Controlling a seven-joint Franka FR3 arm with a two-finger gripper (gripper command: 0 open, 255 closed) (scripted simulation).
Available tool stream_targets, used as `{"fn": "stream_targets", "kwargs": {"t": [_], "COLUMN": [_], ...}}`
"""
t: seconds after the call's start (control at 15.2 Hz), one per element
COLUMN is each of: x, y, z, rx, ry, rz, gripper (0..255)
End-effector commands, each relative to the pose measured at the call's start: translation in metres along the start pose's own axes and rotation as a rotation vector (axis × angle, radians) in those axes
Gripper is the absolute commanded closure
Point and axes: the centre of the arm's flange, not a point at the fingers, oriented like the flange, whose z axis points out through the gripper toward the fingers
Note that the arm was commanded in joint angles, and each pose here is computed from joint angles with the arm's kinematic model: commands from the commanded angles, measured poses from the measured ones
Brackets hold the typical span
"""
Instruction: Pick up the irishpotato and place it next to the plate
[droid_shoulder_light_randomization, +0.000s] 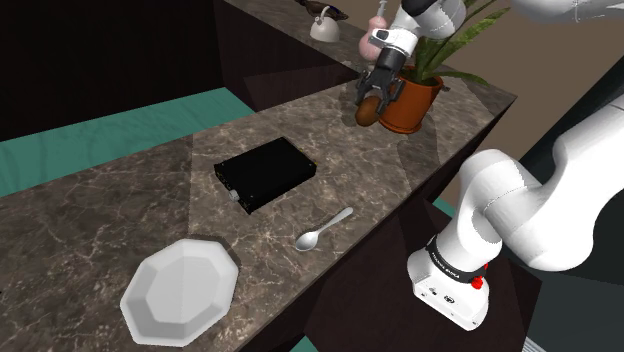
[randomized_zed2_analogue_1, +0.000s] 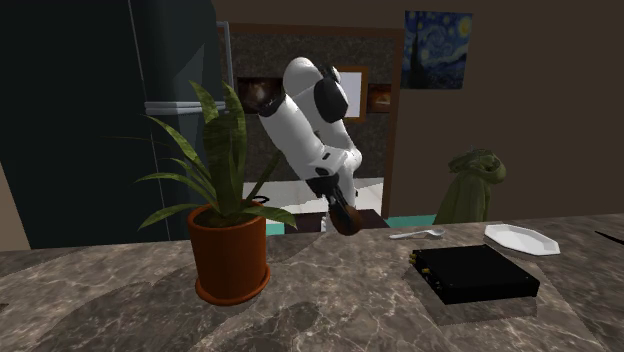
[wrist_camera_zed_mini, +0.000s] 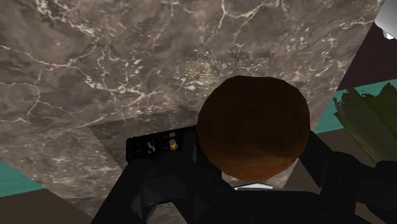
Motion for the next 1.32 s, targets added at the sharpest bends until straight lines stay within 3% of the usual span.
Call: {"fn": "stream_targets", "kwargs": {"t": [0.0, 0.13, 1.25], "x": [0.005, 0.009, 0.201], "y": [-0.002, -0.004, 0.037], "z": [-0.009, -0.016, 0.093], "rx": [0.000, 0.000, 0.000], "ry": [0.000, 0.000, 0.000], "rz": [0.000, 0.000, 0.000], "gripper": [255, 255, 255]}}
